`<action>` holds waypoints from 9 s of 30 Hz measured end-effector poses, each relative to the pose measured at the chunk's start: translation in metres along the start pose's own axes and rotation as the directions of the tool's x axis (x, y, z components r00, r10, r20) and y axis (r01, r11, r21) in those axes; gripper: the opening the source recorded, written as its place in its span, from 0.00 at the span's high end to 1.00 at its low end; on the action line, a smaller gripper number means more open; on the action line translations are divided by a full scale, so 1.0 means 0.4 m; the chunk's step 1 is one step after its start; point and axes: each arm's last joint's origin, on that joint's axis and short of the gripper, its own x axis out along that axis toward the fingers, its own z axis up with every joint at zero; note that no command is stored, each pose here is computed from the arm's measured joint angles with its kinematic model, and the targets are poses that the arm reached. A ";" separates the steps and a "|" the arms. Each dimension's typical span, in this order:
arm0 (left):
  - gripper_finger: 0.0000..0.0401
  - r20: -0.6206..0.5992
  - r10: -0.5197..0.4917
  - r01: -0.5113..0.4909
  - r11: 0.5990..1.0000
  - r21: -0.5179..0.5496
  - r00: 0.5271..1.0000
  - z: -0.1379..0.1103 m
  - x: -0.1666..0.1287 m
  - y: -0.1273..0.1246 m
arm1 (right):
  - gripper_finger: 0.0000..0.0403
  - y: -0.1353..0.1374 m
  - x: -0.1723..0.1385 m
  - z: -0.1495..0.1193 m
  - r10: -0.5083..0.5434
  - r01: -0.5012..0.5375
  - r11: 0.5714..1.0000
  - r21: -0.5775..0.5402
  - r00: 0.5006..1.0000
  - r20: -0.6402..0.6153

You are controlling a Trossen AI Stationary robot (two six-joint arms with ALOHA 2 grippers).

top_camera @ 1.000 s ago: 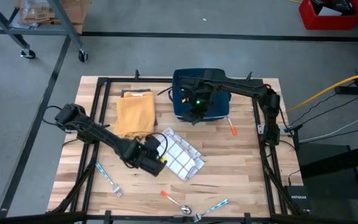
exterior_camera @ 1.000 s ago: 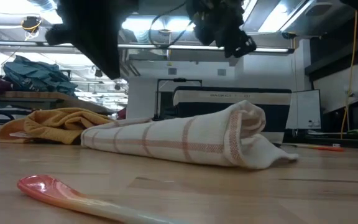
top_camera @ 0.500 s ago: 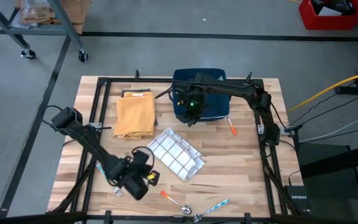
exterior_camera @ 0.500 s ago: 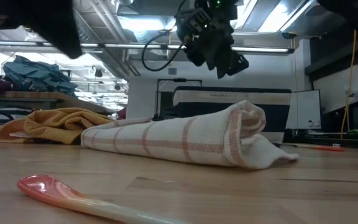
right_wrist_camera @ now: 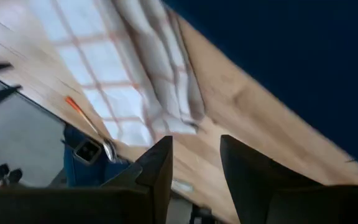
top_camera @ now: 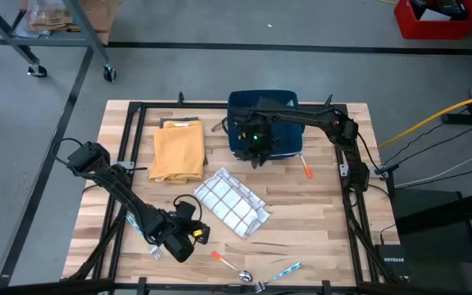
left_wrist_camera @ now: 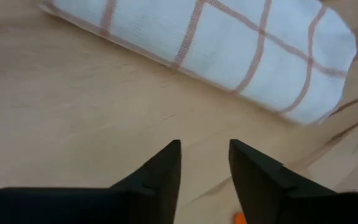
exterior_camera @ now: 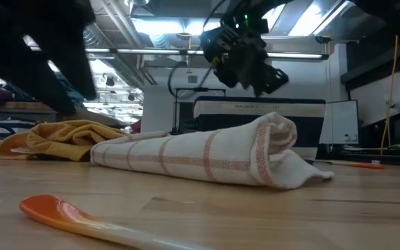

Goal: Fold towel
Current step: Adjust the blue bin, then stack the white towel into the yellow towel

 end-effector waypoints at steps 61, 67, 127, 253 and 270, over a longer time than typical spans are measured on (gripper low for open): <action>0.59 0.070 -0.054 0.070 0.968 -0.240 0.996 0.050 0.113 0.068 | 0.66 0.161 0.130 -0.096 -0.190 0.240 0.955 -0.176 0.947 0.259; 0.59 0.092 -0.057 0.078 0.968 -0.239 0.994 0.051 0.113 0.068 | 0.66 0.174 0.136 -0.080 -0.144 0.204 0.964 -0.169 0.939 0.313; 0.59 0.085 -0.098 0.118 0.953 -0.279 0.992 0.008 0.178 0.066 | 0.66 0.259 0.002 0.062 0.250 0.122 0.909 -0.398 0.603 0.757; 0.59 0.114 -0.093 0.118 0.965 -0.233 0.989 0.039 0.196 0.059 | 0.41 0.131 0.289 0.004 -0.171 0.234 0.943 -0.236 0.951 0.259; 0.59 0.114 -0.093 0.118 0.965 -0.233 0.989 0.039 0.196 0.059 | 0.45 0.090 0.214 0.017 -0.121 0.127 0.987 -0.100 0.991 0.059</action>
